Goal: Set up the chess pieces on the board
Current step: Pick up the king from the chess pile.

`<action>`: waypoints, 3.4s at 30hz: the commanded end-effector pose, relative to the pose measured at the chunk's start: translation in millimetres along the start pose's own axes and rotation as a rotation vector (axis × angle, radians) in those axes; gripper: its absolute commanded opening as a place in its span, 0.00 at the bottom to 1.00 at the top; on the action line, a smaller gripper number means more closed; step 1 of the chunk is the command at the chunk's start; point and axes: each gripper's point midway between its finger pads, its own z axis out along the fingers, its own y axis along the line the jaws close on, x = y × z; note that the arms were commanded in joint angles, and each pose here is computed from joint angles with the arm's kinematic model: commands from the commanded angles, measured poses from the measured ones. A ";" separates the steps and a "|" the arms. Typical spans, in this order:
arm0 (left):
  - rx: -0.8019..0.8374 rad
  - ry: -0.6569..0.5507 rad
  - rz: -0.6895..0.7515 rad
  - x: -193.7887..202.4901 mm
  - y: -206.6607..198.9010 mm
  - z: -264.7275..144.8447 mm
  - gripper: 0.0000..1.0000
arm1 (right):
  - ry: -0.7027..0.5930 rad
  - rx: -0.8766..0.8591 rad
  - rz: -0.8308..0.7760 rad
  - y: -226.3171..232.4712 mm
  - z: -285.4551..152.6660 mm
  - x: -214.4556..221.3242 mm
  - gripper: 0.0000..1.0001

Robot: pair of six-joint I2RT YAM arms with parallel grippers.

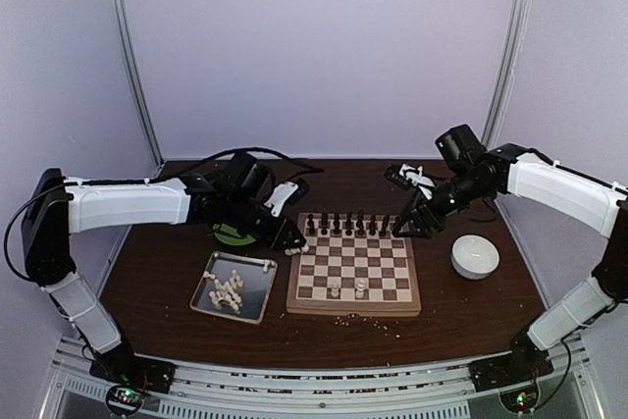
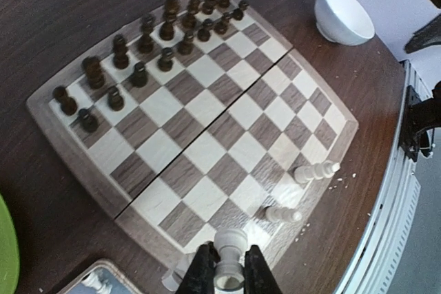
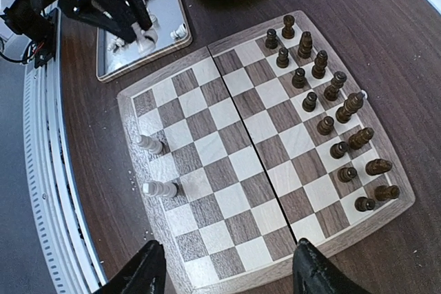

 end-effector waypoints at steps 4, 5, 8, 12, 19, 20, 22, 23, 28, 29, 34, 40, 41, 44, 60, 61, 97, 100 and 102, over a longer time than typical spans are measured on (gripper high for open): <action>0.152 -0.165 0.267 -53.5 -81.1 -4.1 0.03 | 0.002 -0.139 0.162 4.4 27.3 -8.4 0.62; 0.158 -0.180 0.300 -59.9 -89.5 -8.1 0.03 | 0.001 -0.176 0.195 7.5 31.1 -10.3 0.62; 0.168 -0.208 0.389 -69.6 -109.3 -18.1 0.03 | -0.012 -0.292 0.263 17.6 35.8 -20.7 0.62; 0.180 -0.225 0.484 -75.9 -126.1 -33.2 0.03 | -0.030 -0.467 0.357 33.8 34.1 -36.5 0.68; 0.147 -0.298 0.539 -98.1 -135.5 -56.5 0.03 | -0.001 -0.702 0.549 52.2 44.0 -38.6 0.75; 0.147 -0.318 0.540 -102.0 -137.5 -59.7 0.03 | -0.009 -0.722 0.577 52.6 45.2 -39.9 0.75; 0.157 -0.359 0.539 -107.7 -142.5 -64.4 0.03 | -0.045 -0.761 0.610 52.5 47.4 -47.1 0.75; 0.163 -0.375 0.541 -109.4 -144.7 -65.2 0.03 | -0.054 -0.770 0.626 52.8 47.7 -49.8 0.75; 0.130 -0.503 0.489 -127.8 -147.6 -71.1 0.03 | -0.052 -0.759 0.641 58.2 49.0 -56.1 0.75; 0.117 -0.536 0.464 -133.1 -145.7 -73.7 0.03 | -0.048 -0.709 0.606 57.7 50.3 -53.5 0.75; 0.033 -0.632 0.324 -154.2 -130.1 -84.9 0.03 | -0.089 -0.611 0.425 63.1 43.7 -46.2 0.67; 0.060 -0.657 0.150 -160.0 -124.2 -81.2 0.03 | -0.265 -0.437 0.122 64.1 16.5 -52.2 0.65; 0.080 -0.661 0.136 -160.3 -126.7 -80.7 0.03 | -0.306 -0.397 0.084 62.1 10.6 -58.0 0.65; 0.146 -0.681 0.112 -161.4 -135.0 -82.5 0.04 | -0.415 -0.329 0.015 58.3 -6.0 -79.3 0.66; 0.276 -0.728 0.039 -165.7 -135.5 -88.3 0.04 | -0.642 -0.429 0.034 65.6 -41.3 -148.1 0.67; 0.278 -0.727 0.035 -165.7 -134.8 -87.8 0.04 | -0.639 -0.441 0.028 68.5 -40.9 -147.4 0.66; 0.256 -0.775 0.023 -161.6 -124.3 -96.3 0.04 | -0.554 -0.452 0.096 69.3 -10.8 -127.7 0.28; 0.248 -0.781 0.021 -160.8 -122.7 -98.2 0.04 | -0.543 -0.442 0.104 67.3 -7.6 -125.1 0.23; 0.247 -0.783 0.023 -160.8 -122.7 -99.3 0.04 | -0.535 -0.434 0.106 66.0 -5.0 -122.9 0.17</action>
